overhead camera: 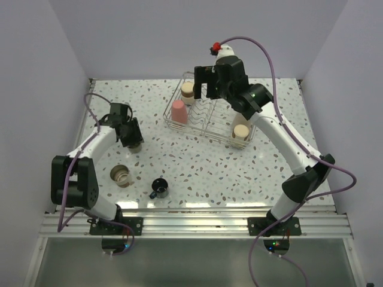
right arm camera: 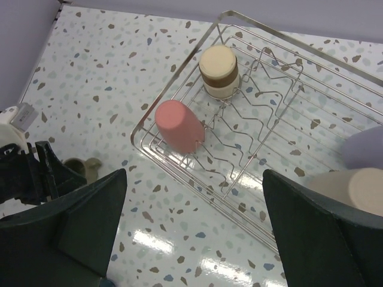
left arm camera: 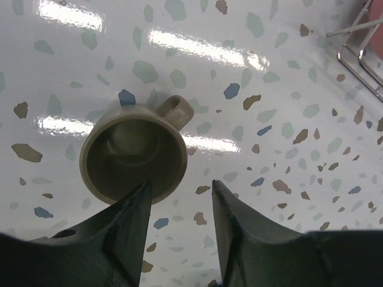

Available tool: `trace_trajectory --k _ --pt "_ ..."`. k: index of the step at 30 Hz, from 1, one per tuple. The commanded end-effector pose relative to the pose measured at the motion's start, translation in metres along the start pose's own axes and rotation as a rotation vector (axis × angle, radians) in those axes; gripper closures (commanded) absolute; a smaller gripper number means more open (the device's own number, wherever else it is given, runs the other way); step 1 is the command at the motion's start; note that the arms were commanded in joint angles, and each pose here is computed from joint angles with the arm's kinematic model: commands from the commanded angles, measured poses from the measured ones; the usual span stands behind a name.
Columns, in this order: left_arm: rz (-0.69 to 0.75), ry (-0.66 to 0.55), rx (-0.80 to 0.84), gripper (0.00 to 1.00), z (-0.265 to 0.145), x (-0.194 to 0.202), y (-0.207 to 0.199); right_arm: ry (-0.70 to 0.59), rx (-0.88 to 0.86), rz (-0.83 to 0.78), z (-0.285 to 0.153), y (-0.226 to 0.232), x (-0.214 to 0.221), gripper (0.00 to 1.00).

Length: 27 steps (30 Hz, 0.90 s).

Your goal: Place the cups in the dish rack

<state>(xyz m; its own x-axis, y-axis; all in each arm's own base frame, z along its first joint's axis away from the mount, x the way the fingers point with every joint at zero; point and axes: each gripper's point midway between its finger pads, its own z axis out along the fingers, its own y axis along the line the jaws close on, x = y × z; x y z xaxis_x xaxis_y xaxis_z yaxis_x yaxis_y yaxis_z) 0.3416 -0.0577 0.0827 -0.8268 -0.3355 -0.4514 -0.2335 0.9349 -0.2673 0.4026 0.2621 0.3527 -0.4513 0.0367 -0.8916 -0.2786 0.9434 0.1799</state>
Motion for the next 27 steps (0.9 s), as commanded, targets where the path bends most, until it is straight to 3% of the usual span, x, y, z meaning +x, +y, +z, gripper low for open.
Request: trace_trajectory --k 1,4,9,15,22,27 --pt "0.03 -0.016 -0.019 0.55 0.012 -0.007 0.002 -0.081 -0.013 0.028 -0.023 -0.004 -0.025 0.01" --pt "0.034 0.014 -0.016 0.65 0.022 0.001 0.004 -0.077 -0.006 0.03 -0.022 -0.007 -0.023 0.01" --pt "0.037 0.033 -0.019 0.73 0.03 0.008 0.007 -0.07 -0.012 0.039 -0.019 -0.006 -0.021 0.01" --pt "0.044 0.008 0.021 1.0 0.023 -0.007 -0.006 -0.069 -0.014 0.041 -0.017 -0.006 -0.021 0.01" --pt "0.051 -0.109 0.232 1.0 -0.02 -0.071 -0.066 -0.08 -0.044 0.081 -0.016 -0.002 -0.033 0.02" --pt "0.049 -0.244 0.521 1.0 -0.086 -0.13 -0.134 -0.063 -0.249 0.281 -0.01 0.003 -0.055 0.02"
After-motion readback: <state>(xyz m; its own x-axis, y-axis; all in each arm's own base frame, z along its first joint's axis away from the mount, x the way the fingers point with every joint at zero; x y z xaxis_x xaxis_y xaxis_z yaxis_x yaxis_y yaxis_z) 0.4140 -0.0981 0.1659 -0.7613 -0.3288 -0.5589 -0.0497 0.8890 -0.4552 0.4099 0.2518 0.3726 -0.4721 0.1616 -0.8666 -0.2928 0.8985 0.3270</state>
